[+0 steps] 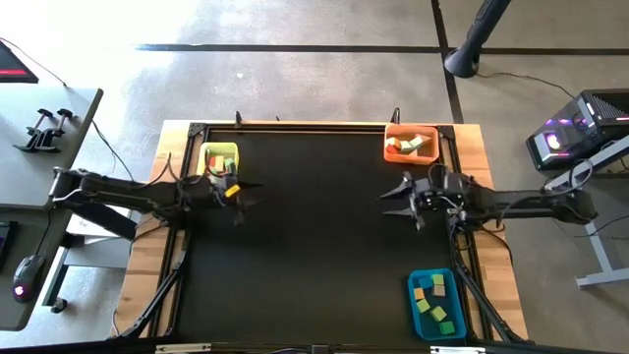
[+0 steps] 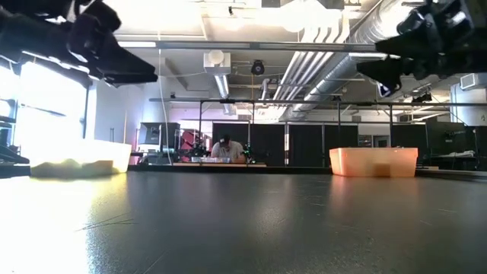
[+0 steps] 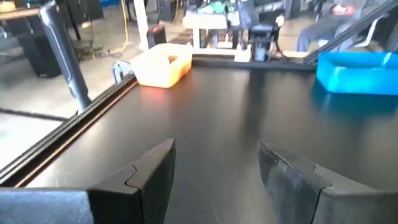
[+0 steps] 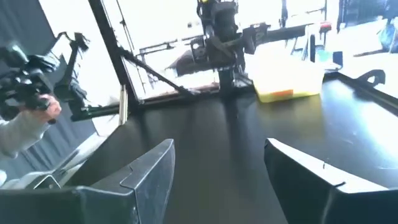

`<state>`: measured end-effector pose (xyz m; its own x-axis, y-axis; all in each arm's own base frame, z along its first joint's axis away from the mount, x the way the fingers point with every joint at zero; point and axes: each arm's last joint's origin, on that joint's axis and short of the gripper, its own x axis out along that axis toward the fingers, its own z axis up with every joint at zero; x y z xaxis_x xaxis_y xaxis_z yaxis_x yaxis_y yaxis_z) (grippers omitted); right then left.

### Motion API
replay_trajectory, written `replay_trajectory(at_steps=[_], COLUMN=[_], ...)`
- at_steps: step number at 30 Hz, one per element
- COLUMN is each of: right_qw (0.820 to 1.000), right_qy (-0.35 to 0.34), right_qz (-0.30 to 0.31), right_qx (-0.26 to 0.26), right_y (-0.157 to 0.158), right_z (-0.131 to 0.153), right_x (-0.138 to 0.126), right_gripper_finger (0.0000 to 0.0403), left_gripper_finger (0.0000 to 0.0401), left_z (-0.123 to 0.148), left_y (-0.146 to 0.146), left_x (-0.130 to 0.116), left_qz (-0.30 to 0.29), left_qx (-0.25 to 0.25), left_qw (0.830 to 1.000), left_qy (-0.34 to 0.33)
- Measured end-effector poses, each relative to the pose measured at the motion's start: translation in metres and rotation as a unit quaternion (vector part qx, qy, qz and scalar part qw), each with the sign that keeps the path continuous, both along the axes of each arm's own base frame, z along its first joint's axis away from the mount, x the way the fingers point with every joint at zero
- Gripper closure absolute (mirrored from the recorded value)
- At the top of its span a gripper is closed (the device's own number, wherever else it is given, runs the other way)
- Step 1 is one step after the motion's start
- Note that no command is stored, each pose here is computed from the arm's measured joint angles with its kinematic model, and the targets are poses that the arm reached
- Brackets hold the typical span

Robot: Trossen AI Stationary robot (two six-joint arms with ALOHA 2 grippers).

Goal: Sort blocks by size
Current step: Return to Home Position

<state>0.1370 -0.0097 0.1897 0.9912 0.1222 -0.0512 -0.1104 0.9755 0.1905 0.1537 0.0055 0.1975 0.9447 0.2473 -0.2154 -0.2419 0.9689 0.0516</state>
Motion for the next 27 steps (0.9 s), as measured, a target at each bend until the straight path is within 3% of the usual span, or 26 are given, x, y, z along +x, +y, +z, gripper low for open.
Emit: replay_trajectory(at_steps=[9,18,24,27], right_qw=[0.998,0.998,0.998,0.998], right_qy=[-0.047,-0.05,-0.05,-0.049], right_qz=[0.027,0.027,0.027,0.027], right_qx=[0.026,0.005,0.011,0.014], right_y=[0.005,0.006,0.006,0.006], right_z=[-0.016,-0.016,-0.016,-0.016], right_x=[-0.025,-0.03,-0.03,-0.03], right_gripper_finger=[0.0161,0.0161,0.0161,0.0161], left_gripper_finger=[0.0188,0.0188,0.0188,0.0188], left_z=[-0.004,0.0,-0.01,-0.015], left_y=[0.011,0.013,0.012,0.014], left_x=[-0.027,-0.051,-0.064,-0.063], left_qz=[0.034,0.02,0.024,0.031], left_qx=[-0.009,-0.019,-0.011,-0.016], left_qw=[0.999,0.998,0.993,0.993], left_qy=[-0.027,-0.061,-0.118,-0.114])
